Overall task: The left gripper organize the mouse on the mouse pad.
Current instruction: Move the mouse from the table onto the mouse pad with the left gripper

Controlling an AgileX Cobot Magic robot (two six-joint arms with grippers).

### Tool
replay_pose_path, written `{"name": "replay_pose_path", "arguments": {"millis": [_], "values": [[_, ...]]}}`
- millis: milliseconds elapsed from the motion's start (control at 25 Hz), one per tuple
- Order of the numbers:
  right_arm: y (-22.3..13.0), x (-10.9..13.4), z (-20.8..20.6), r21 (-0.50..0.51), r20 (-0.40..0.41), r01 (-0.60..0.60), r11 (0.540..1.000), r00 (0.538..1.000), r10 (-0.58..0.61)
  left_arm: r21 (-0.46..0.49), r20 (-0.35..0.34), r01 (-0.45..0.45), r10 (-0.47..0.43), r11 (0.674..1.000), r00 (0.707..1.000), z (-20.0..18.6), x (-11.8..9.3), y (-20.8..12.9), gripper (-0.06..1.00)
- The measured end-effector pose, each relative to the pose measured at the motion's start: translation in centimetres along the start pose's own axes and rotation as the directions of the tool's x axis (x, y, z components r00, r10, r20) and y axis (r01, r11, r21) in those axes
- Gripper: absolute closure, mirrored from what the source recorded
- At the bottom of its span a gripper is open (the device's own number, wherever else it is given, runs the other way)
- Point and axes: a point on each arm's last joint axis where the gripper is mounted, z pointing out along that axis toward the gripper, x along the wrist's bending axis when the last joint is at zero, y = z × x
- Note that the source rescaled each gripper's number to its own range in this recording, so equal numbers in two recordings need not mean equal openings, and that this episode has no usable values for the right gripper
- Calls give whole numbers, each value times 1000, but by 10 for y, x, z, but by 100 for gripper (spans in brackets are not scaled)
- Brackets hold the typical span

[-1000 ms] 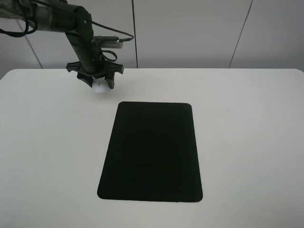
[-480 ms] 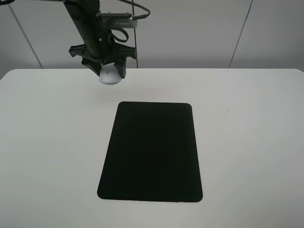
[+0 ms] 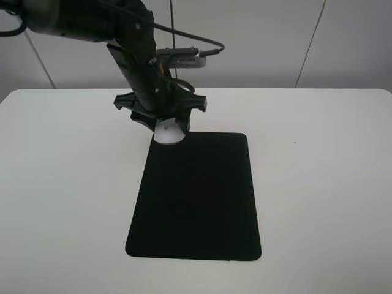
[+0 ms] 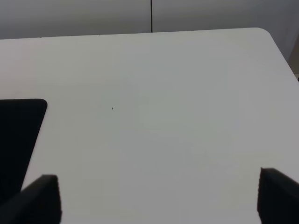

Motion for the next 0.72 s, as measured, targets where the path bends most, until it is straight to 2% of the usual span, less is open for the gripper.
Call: {"name": "replay_pose_path", "arguments": {"millis": [160, 400, 600, 720], "values": [[0, 0, 0, 0, 0, 0, 1000, 1000, 0, 24, 16, 5, -5, 1000, 1000, 14, -13, -25, 94], [0, 0, 0, 0, 0, 0, 1000, 1000, 0, 20, 36, 79, -80, 997, 996, 32, -22, -54, 94], [0, 0, 0, 0, 0, 0, 1000, 1000, 0, -21, 70, 128, -127, 992, 989, 39, -23, -61, 94], [0, 0, 0, 0, 0, 0, 1000, 1000, 0, -39, 67, 130, -127, 991, 990, 42, -21, -61, 94]]}}
